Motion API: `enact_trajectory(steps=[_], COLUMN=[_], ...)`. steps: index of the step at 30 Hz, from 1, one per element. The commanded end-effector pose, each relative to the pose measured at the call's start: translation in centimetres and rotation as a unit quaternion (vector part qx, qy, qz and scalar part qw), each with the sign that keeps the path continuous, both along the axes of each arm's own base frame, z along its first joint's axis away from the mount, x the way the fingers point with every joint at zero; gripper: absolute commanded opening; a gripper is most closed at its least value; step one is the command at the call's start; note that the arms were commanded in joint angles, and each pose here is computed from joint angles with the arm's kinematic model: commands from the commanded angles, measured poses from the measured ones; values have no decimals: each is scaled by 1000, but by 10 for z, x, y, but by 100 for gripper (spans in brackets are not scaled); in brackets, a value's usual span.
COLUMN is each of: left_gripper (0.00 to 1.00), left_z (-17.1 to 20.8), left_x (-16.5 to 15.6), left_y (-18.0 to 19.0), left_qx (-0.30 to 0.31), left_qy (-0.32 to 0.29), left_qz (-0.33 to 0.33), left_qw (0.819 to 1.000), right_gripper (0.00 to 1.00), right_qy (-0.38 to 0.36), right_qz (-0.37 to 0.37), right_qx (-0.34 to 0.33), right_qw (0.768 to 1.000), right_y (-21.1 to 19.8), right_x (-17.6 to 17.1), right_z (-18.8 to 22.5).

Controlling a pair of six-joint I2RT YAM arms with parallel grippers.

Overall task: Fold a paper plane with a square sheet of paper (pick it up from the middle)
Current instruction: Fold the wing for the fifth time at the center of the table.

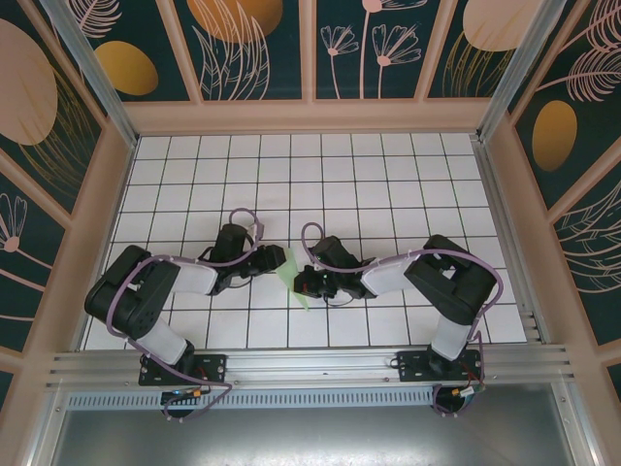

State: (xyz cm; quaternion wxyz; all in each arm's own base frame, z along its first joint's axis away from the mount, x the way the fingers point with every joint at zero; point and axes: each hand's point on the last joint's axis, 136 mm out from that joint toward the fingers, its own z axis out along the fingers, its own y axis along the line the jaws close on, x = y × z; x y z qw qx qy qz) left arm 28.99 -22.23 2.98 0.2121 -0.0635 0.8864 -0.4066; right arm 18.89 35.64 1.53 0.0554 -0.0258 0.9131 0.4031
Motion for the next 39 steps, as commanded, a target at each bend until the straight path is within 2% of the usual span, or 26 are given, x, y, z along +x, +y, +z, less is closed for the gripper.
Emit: enact_trajectory(steps=[1,6,15,19,26,35,39], left_gripper=[40,41,47,45,42,36,35], left_z=[-18,-10,58,75,51,-8,-19], left_x=[15,25,27,16,1,4,-1], left_y=[42,45,36,20,-11,1,8], left_qx=[62,57,-2,-61,-74,-3,15], left_qy=[5,2,-61,-71,-34,23,33], left_qz=[58,58,54,19,-45,-12,-5], left_qw=[996,997,997,995,996,1000,999], right_gripper=[0,0,0,0,0,0,0], right_qy=[66,61,55,53,43,34,9], right_qz=[-7,-8,-8,-9,-11,-7,-9], right_qx=[-122,-119,-109,-104,-94,-95,-71], right_qw=[990,991,993,993,995,995,997], right_y=[-50,-49,-42,-40,-33,-31,-19], right_x=[-35,-33,-29,-27,-21,-17,-7], right_z=[-56,-53,-47,-44,-35,-27,-5])
